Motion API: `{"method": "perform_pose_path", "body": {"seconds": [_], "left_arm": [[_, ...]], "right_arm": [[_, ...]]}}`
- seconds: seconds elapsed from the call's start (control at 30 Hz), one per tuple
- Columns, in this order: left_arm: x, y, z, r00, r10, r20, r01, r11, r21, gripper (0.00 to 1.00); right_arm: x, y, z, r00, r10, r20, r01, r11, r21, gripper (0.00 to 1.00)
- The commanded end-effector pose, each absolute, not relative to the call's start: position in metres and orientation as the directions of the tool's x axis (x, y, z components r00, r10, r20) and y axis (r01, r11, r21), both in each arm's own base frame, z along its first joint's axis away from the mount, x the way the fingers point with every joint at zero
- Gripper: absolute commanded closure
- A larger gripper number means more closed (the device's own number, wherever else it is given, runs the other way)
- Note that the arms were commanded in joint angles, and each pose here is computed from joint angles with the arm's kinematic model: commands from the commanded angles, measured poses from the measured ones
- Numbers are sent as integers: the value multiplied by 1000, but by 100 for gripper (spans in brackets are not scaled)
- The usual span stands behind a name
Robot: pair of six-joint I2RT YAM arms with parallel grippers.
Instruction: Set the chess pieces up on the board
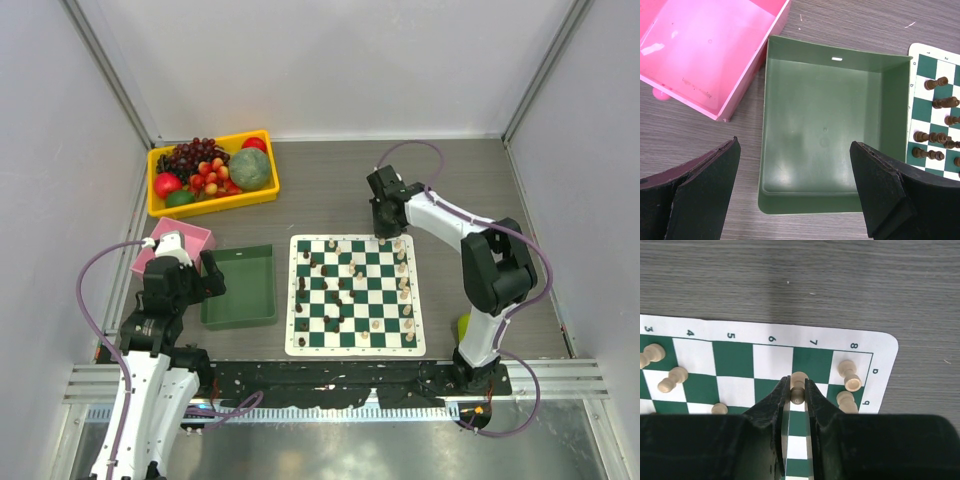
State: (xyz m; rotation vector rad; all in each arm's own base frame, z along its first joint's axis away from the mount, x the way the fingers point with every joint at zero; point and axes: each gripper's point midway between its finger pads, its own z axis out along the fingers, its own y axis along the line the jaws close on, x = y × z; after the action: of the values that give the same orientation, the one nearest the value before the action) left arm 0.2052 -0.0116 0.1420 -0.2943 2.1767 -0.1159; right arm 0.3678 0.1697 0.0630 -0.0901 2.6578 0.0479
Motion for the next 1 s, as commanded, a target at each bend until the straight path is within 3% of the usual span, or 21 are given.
{"method": "perform_pose_path", "body": {"seconds": [0.0,0.97], "left_arm": [[212,-13,162,-513,-257,-819,-149,966,-210,1],[212,-14,160,-518,-258,-816,-151,966,-210,1]], "right_arm": [[375,170,72,-863,-49,-503,-80,996,39,83],[378,156,45,-884,-42,-466,-44,999,-6,83]]}}
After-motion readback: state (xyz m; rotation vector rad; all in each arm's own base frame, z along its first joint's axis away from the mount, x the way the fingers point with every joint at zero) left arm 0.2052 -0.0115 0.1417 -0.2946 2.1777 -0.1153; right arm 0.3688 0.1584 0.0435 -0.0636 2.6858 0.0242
